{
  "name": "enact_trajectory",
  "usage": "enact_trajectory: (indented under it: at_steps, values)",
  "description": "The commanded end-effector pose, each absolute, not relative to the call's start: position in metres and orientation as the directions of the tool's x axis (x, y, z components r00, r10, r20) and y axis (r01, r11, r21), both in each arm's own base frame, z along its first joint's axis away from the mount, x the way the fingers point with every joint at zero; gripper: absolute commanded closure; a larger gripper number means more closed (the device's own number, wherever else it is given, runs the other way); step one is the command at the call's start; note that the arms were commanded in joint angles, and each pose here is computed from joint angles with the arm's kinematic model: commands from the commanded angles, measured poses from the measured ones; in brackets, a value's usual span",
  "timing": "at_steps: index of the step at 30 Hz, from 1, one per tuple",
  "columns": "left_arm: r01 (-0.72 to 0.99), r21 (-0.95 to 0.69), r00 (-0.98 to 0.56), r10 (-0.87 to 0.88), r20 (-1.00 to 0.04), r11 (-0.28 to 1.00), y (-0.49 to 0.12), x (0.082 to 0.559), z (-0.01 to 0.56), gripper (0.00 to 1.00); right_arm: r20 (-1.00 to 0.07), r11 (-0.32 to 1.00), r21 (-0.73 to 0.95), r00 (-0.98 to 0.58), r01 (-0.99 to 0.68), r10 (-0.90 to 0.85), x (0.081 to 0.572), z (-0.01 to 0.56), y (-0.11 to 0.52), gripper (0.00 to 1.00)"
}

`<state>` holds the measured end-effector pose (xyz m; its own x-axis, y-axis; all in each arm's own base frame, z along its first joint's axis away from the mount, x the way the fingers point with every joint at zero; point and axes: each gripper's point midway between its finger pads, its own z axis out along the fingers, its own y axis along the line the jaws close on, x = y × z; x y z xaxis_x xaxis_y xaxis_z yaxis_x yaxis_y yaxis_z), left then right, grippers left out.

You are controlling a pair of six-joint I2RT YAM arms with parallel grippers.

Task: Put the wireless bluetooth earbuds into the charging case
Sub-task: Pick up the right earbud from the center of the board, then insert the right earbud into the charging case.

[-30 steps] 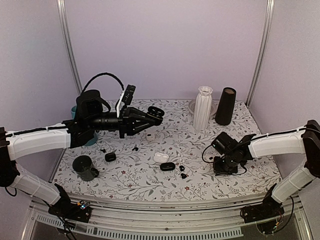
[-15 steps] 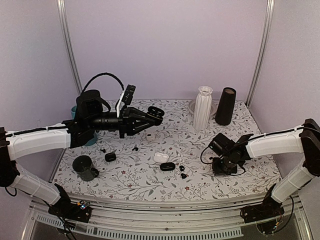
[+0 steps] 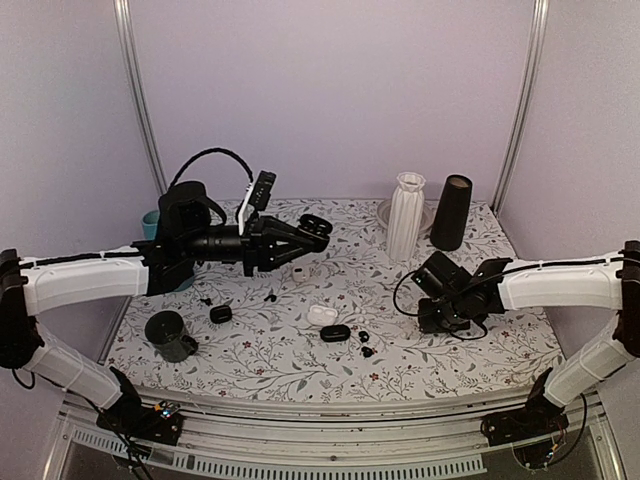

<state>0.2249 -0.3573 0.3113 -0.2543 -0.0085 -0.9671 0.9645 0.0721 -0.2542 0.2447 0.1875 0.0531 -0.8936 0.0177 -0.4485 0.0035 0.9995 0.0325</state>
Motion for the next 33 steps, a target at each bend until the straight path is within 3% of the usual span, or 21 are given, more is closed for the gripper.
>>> enact_trajectory:
  at_steps: [1, 18, 33]
  values:
    - [0.958, -0.285, -0.285, 0.003, -0.958, 0.027, -0.358, 0.227, 0.301, 1.0, -0.618, 0.995, 0.015, -0.783, -0.097, -0.067, 0.268, 0.109, 0.208, 0.92]
    - [0.852, -0.522, -0.51, 0.149, -0.847, -0.052, -0.376, 0.242, 0.255, 1.0, -0.888, 0.894, 0.014, -0.416, -0.449, -0.195, 0.282, 0.256, 0.272, 0.92]
    - [0.763, -0.642, -0.613, 0.234, -0.754, -0.07, -0.397, 0.237, 0.243, 1.0, -0.945, 0.761, -0.089, -0.187, -0.643, -0.269, 0.251, 0.305, 0.338, 0.92]
